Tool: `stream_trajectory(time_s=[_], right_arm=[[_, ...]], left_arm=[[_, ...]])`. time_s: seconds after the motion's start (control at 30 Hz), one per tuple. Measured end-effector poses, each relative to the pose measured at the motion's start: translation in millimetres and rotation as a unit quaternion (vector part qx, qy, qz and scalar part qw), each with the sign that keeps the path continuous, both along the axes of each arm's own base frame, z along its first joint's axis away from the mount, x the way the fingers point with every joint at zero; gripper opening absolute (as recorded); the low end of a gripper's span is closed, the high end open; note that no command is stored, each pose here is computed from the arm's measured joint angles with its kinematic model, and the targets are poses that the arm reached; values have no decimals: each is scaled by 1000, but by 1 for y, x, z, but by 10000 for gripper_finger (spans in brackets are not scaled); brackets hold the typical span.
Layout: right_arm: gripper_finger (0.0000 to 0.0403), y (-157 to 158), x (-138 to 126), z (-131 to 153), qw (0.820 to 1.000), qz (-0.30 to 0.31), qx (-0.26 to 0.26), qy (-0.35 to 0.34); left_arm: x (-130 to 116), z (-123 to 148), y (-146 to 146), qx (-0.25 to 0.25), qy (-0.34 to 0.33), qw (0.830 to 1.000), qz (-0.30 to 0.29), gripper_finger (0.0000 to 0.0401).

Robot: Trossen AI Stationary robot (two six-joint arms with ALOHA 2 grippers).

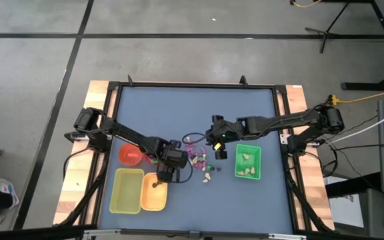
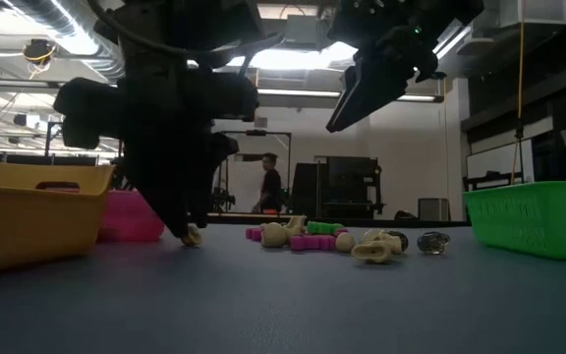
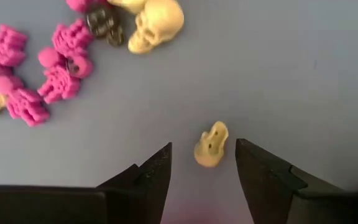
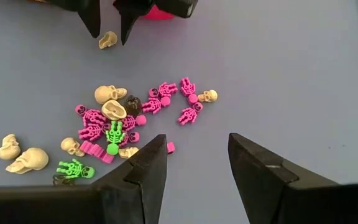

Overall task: Sort Halloween decoration
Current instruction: Put the white skull toy into the orange bowl

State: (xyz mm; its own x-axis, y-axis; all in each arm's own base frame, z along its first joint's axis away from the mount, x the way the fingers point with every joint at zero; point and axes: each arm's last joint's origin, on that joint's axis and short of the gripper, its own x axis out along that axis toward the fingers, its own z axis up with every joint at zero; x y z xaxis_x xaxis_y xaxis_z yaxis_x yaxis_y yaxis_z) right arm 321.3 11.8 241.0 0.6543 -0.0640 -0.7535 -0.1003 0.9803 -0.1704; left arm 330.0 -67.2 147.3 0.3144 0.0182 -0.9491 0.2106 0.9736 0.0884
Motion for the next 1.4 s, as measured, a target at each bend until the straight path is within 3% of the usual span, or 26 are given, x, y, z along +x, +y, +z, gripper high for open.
stream_trajectory(time_s=[0.53,1.1,1.4], right_arm=[[170,0,0,0,1000,0,0,0],[170,0,0,0,1000,0,0,0],[170,0,0,0,1000,0,0,-2]], left_arm=[[2,-8,0,2,5,1000,2,131],[2,-8,0,2,7,1000,2,58],[2,-8,0,3,6,1000,2,49]])
